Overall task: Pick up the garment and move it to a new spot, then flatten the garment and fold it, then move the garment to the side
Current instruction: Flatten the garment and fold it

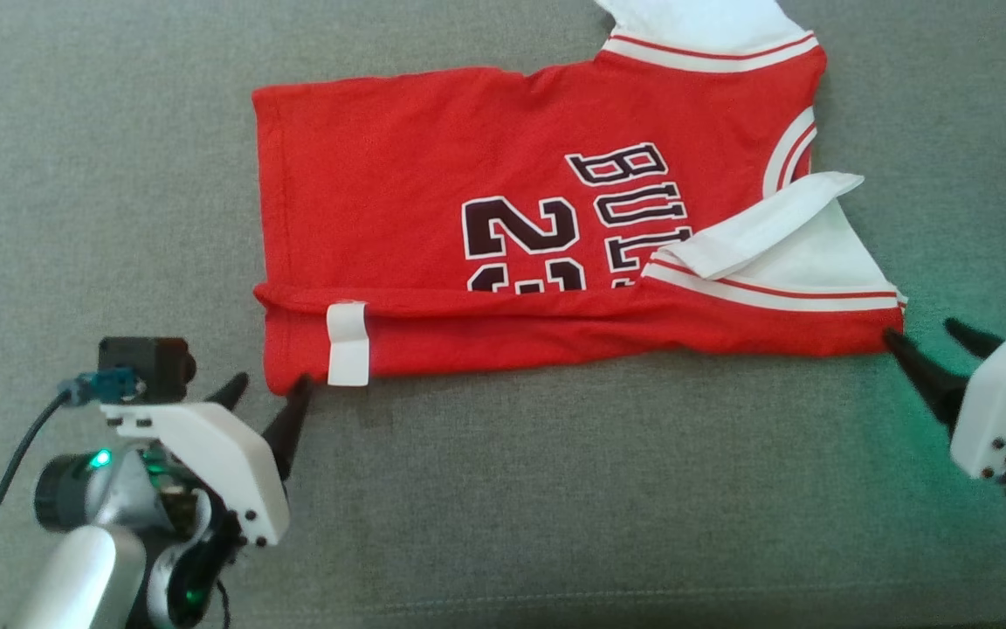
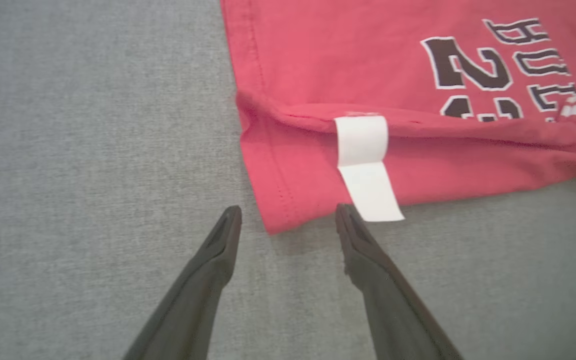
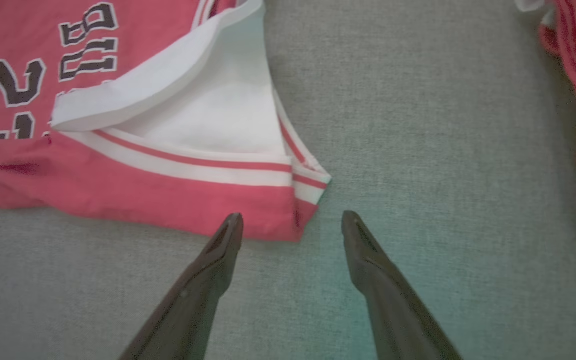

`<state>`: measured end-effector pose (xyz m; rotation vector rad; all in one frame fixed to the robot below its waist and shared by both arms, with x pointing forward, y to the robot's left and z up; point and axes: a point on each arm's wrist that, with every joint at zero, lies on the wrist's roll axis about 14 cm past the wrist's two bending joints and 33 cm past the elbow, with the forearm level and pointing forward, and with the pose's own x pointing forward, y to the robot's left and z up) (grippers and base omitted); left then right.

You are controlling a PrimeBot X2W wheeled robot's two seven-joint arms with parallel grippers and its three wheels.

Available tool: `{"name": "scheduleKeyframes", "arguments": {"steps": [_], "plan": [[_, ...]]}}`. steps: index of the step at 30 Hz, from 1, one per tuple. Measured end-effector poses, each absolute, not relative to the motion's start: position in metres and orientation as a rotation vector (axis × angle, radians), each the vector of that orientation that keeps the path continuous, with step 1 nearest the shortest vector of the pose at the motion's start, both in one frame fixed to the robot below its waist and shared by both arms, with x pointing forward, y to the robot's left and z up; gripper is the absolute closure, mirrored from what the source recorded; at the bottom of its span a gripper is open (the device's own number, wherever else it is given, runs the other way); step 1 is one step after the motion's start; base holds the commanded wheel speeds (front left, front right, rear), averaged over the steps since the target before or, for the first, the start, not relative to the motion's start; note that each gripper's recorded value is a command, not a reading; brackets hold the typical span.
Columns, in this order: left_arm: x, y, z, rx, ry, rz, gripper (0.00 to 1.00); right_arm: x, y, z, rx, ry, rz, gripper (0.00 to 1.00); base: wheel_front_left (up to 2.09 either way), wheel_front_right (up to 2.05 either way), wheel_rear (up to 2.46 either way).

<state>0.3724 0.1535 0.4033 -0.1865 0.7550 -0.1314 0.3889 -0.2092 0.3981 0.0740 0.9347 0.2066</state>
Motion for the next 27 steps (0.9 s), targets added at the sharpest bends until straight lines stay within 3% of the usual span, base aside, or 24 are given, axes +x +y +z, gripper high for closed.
{"name": "scheduleKeyframes", "arguments": {"steps": [9, 25, 26, 27], "plan": [[0.376, 0.165, 0.379, -0.142, 0.831, -0.099, 0.0, 0.397, -0.208, 0.379, 0.062, 0.999, 0.196, 0.0, 0.0, 0.0, 0.0], [0.394, 0.147, 0.364, -0.069, 0.913, -0.211, 0.0, 0.402, -0.198, 0.359, 0.061, 1.11, 0.238, 0.0, 0.0, 0.0, 0.0], [0.397, 0.145, 0.364, -0.064, 0.912, -0.221, 0.67, 0.404, -0.196, 0.359, 0.069, 1.115, 0.243, 0.38, 0.0, 0.0, 0.0], [0.399, 0.143, 0.364, -0.063, 0.91, -0.233, 1.0, 0.406, -0.194, 0.36, 0.082, 1.112, 0.245, 1.0, 0.0, 0.0, 0.0]]}}
